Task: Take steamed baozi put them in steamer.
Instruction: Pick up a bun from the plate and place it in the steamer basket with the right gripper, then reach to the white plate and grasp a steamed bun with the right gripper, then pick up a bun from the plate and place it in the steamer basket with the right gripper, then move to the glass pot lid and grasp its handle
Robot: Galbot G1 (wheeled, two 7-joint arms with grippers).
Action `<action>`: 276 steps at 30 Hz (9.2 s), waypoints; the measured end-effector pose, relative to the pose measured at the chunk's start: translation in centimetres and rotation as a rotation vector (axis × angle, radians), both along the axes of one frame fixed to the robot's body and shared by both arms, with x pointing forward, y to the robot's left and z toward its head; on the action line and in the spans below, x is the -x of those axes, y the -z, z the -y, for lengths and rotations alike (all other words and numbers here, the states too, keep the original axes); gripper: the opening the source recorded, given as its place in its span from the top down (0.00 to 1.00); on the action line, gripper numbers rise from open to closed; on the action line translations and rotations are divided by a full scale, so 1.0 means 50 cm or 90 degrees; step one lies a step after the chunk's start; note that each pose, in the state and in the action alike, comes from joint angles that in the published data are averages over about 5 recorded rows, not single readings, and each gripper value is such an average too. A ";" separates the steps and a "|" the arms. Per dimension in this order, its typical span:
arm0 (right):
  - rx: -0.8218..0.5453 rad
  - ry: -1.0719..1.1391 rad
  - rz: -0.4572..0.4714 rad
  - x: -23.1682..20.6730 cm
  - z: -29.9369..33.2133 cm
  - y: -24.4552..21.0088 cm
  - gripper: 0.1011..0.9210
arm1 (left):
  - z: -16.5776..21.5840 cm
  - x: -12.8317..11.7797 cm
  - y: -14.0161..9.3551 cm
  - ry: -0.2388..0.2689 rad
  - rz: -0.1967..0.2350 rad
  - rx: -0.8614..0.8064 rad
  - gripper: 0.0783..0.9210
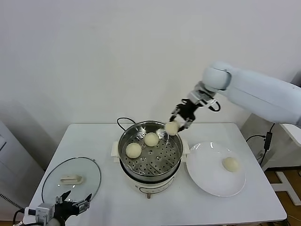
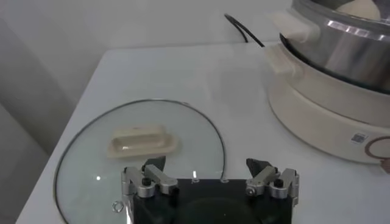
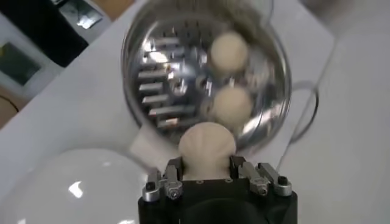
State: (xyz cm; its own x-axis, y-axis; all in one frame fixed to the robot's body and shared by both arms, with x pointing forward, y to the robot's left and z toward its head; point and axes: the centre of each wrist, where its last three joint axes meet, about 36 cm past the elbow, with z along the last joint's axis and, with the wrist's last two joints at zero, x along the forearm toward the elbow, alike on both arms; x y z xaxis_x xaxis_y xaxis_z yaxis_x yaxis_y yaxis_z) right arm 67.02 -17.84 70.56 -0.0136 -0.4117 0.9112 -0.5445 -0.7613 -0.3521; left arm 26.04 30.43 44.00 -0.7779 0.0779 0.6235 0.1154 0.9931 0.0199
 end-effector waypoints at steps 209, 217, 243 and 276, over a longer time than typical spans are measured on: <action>0.019 0.589 -0.194 0.079 0.000 0.129 0.55 | -0.001 0.005 -0.012 -0.007 0.008 0.001 0.12; 0.018 0.608 -0.193 0.086 -0.014 0.188 0.54 | -0.003 0.004 -0.008 -0.011 0.005 0.002 0.12; -0.065 0.636 -0.198 0.061 0.036 0.099 0.12 | -0.002 0.004 -0.008 -0.017 0.008 0.007 0.12; -0.837 0.780 -0.172 0.240 0.352 0.345 0.12 | -0.002 -0.029 -0.033 -0.037 0.086 0.003 0.12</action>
